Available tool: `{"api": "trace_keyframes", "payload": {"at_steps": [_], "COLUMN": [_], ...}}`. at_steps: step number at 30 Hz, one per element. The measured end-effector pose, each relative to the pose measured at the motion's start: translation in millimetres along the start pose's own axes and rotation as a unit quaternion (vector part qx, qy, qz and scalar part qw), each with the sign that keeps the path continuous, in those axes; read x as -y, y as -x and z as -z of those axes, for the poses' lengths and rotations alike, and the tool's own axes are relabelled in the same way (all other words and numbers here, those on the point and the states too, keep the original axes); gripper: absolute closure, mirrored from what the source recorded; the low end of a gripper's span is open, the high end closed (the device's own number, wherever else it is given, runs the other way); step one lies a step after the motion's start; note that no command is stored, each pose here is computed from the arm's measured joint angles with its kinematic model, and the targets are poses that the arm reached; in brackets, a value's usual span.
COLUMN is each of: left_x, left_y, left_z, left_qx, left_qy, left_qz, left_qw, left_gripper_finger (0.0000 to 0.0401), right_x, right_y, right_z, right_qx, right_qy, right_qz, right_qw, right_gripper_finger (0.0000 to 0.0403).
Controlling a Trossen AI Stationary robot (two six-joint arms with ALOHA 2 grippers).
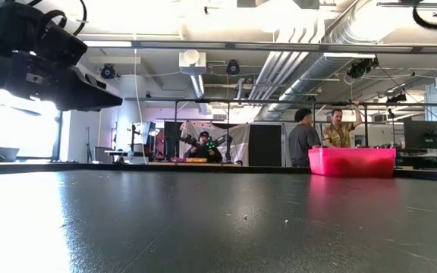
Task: Sort produce into baskets
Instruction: Return to Home Position
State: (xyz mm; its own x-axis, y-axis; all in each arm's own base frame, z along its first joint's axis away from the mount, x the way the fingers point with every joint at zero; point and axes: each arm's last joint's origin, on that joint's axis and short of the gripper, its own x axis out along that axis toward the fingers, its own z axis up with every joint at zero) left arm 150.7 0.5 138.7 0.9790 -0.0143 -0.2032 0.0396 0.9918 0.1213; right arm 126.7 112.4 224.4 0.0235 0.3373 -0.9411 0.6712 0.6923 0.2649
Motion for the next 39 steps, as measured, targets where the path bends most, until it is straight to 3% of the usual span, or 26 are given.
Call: {"api": "trace_keyframes", "payload": {"at_steps": [3, 6, 12, 17, 22, 29, 39], "left_x": [-2, -4, -7, -10, -15, -23, -32], "left_y": [4, 8, 17, 24, 30, 36, 42], "left_z": [-1, -4, -12, -15, -20, -21, -20], "left_qx": [-0.001, 0.009, 0.046, 0.060, 0.088, 0.098, 0.097], "left_qy": [0.006, 0.012, 0.009, 0.009, -0.001, 0.012, 0.020], "left_qz": [-0.006, -0.014, -0.005, -0.019, -0.039, -0.061, -0.098], "left_qw": [1.000, 1.000, 0.999, 0.998, 0.995, 0.993, 0.990], "left_gripper_finger": [0.0401, 0.0401, 0.0401, 0.0401, 0.0401, 0.0401, 0.0401], "right_x": [-3, -2, 1, 5, 13, 46, 76], "right_y": [12, 17, 19, 14, 20, 34, 37], "right_z": [-7, -19, -55, -91, -126, -161, -172], "right_qx": [0.098, 0.178, 0.289, 0.373, 0.470, 0.585, 0.646], "right_qy": [0.076, 0.147, 0.243, 0.314, 0.376, 0.412, 0.387], "right_qz": [0.013, 0.044, 0.079, 0.052, 0.021, -0.009, 0.010], "right_qw": [0.992, 0.972, 0.922, 0.872, 0.798, 0.699, 0.658], "right_gripper_finger": [0.0342, 0.0392, 0.0399, 0.0402, 0.0403, 0.0403, 0.0403]}}
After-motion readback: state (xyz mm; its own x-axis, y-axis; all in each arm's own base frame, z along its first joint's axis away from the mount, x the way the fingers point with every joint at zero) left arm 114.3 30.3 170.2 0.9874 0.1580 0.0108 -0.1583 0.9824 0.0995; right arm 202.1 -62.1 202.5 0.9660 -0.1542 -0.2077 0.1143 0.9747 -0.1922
